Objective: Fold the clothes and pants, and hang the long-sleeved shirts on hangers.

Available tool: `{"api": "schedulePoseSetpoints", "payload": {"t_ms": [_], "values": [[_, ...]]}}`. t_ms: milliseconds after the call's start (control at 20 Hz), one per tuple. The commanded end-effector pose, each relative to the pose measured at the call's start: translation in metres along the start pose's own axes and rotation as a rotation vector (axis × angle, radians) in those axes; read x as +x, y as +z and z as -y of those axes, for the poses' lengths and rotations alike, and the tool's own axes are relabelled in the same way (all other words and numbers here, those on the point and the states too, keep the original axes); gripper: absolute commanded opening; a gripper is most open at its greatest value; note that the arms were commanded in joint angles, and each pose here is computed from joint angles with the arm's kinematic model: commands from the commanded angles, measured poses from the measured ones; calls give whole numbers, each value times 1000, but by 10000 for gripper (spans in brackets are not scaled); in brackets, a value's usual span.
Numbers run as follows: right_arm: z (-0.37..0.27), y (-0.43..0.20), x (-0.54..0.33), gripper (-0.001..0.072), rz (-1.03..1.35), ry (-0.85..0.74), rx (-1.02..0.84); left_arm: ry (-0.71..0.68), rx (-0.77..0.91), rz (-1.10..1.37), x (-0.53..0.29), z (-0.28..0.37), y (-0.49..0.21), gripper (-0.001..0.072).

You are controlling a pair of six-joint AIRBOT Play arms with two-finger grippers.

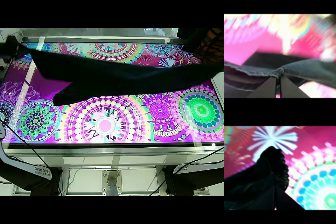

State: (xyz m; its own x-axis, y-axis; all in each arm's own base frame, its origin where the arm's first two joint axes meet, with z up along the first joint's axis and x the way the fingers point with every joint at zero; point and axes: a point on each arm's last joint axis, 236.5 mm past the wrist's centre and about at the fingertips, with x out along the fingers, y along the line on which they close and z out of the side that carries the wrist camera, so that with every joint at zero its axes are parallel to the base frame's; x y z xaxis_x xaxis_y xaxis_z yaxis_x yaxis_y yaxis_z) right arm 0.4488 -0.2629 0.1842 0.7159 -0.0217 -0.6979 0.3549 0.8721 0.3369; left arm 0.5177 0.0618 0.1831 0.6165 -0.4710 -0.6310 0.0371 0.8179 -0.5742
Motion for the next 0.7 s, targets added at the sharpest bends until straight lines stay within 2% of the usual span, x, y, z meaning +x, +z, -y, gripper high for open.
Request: {"api": "schedulePoseSetpoints", "payload": {"t_ms": [0,150,200,350,650], "values": [[51,-50,-13,3,-217,-186,-13,266,-55,-369,-17,-67,-88,19],[74,-88,-12,3,-358,-257,3,361,-108,-565,-26,-96,-137,19],[79,-103,-9,3,-410,-267,11,353,-119,-586,-24,-97,-145,19],[87,-156,9,4,-555,-248,53,353,-136,-658,-14,-100,-166,19],[96,-244,45,11,-731,-169,39,558,-115,-859,-16,-130,-215,19]]}}
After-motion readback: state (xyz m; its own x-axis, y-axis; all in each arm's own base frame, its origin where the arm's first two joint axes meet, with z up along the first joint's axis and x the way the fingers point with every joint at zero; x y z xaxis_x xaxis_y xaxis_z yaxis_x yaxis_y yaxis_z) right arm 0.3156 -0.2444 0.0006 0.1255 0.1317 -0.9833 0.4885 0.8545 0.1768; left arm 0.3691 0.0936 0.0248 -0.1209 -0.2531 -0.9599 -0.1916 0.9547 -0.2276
